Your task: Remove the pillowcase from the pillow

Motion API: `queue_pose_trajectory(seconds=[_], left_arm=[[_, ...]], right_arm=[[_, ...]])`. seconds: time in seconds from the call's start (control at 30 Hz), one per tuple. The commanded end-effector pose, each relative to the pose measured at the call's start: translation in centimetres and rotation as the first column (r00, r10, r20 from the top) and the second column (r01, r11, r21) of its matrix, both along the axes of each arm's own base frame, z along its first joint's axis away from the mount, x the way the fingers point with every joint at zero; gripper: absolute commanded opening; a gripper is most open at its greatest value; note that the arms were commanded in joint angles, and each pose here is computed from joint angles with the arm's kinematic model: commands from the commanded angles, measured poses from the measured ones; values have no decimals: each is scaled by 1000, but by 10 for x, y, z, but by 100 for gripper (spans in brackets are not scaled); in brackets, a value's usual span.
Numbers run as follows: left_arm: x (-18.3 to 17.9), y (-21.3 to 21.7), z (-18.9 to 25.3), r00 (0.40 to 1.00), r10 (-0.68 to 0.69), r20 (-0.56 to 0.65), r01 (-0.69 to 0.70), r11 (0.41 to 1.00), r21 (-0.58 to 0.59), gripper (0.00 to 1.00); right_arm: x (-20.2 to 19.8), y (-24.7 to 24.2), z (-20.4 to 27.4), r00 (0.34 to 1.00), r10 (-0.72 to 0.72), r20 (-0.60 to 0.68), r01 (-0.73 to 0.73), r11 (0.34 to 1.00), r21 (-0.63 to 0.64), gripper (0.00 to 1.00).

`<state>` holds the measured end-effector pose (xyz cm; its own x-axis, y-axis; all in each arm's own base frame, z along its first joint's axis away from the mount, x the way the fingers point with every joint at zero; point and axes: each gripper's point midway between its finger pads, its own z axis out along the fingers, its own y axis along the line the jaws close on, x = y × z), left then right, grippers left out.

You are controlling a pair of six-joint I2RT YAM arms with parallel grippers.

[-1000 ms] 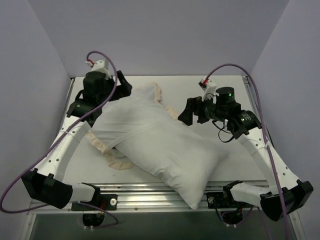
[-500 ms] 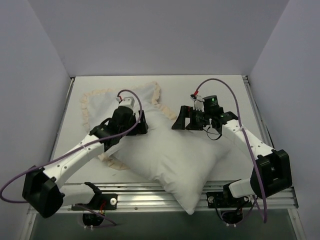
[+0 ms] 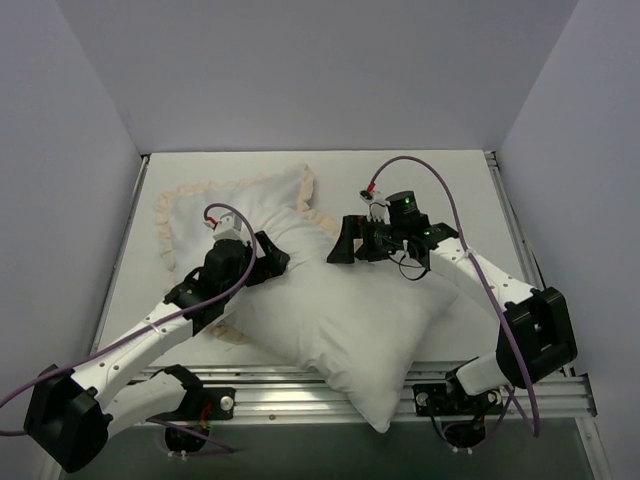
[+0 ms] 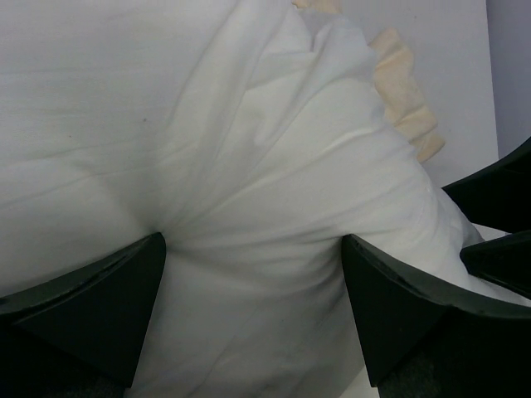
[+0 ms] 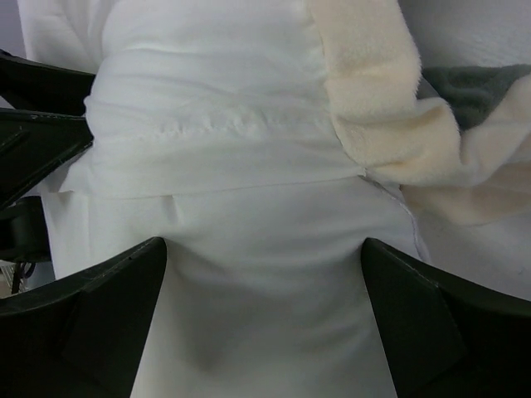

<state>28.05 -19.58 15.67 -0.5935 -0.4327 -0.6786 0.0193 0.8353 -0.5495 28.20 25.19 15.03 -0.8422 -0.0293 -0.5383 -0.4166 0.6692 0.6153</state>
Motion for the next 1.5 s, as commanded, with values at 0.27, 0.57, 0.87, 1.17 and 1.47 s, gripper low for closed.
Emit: queue_pose_trajectory(seconds=[0.27,0.57,0.87,1.17,1.47], left_arm=[[-47,21,-77,957,39,-286,-12,995,96,97],[0,32,2,977,73,-203,-50,992,118,97],[89,31,133,996,-83,39,71,968,242,97],[112,-31,127,918,-396,-2,373,865,336,93],[115,-51,102,890,-453,-51,435,809,396,83]], right_arm=[[-51,51,0,950,310,-30,-308,949,67,54],[-15,41,63,929,252,270,-210,962,-175,0],[0,29,121,858,234,458,-124,958,-258,0],[6,29,116,843,251,475,-116,948,-296,0],[9,30,115,844,244,478,-104,948,-301,0]])
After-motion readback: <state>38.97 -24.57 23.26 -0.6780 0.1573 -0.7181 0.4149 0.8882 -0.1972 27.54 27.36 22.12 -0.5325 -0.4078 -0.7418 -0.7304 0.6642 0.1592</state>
